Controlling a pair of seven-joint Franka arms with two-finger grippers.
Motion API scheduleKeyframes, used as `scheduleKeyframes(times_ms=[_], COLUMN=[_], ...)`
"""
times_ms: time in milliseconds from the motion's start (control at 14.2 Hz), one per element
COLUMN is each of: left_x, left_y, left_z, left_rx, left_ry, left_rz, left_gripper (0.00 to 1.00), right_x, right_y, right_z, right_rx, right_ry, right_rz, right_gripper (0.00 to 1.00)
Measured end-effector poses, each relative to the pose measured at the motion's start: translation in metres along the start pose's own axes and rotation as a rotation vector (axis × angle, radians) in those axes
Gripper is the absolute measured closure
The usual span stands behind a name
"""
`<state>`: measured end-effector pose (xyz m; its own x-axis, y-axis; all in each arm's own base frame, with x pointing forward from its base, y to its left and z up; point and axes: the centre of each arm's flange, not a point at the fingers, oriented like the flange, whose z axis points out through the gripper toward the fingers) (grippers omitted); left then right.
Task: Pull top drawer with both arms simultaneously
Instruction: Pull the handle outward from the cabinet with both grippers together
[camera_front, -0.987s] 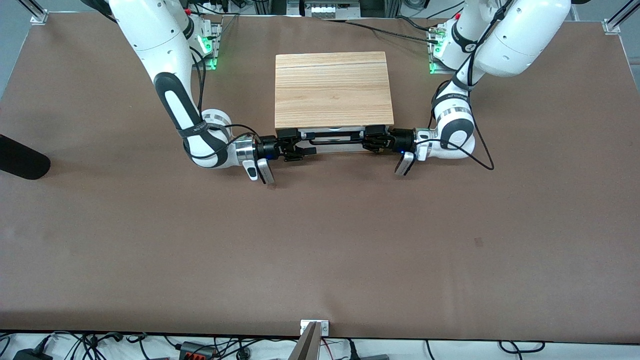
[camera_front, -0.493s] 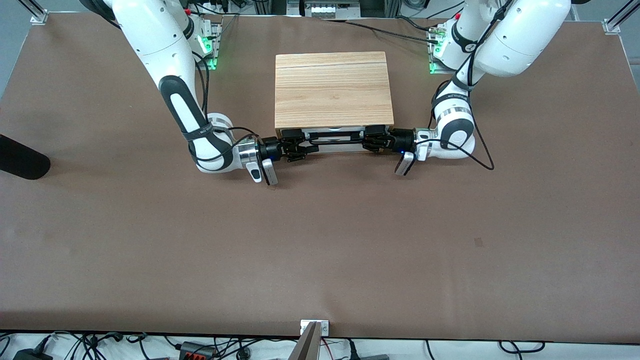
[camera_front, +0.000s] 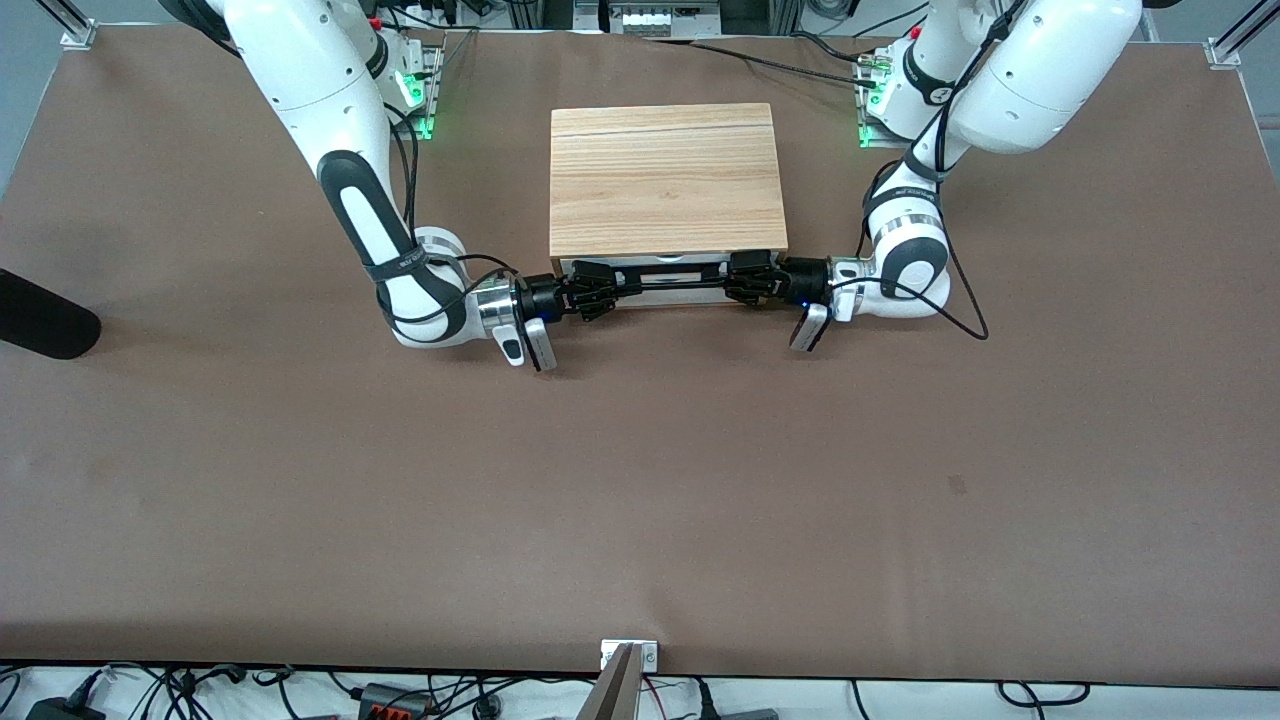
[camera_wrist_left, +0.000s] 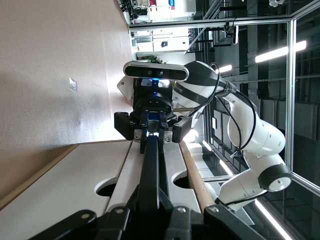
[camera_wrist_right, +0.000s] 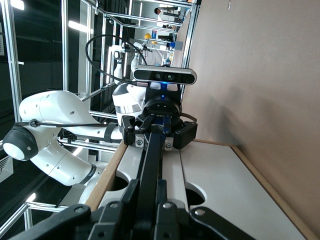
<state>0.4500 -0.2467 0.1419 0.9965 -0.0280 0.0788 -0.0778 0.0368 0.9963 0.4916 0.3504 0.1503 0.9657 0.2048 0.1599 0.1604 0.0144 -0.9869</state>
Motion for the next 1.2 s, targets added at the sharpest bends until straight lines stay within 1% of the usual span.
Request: scheduleKeyframes(times_ms=[352, 634, 916, 1198], left_x=[0.001, 0.009, 0.031, 0.058], left_y=[0.0, 0.001, -0.004, -0.012], left_z=[0.0, -0.002, -0.004, -0.003], left_rx=[0.0, 0.006, -0.007, -0.037], left_ry=[0.0, 0.009, 0.03, 0.037], left_rz=[0.002, 0.015, 0.036, 0.05], left_gripper=[0.88, 0.88, 0.89, 0.9], right_x=[0.001, 0.012, 0.035, 0.057], right_y=[0.0, 0.0, 0.005, 0.009], right_z=[0.0, -0.001, -0.004, -0.01], right_rx=[-0.001, -0.005, -0.003, -0.007], right_ry=[0.0, -0.002, 0.007, 0.022], right_rz=[-0.002, -0.023, -0.034, -0.039], right_gripper=[0.82, 0.82, 0.82, 0.82])
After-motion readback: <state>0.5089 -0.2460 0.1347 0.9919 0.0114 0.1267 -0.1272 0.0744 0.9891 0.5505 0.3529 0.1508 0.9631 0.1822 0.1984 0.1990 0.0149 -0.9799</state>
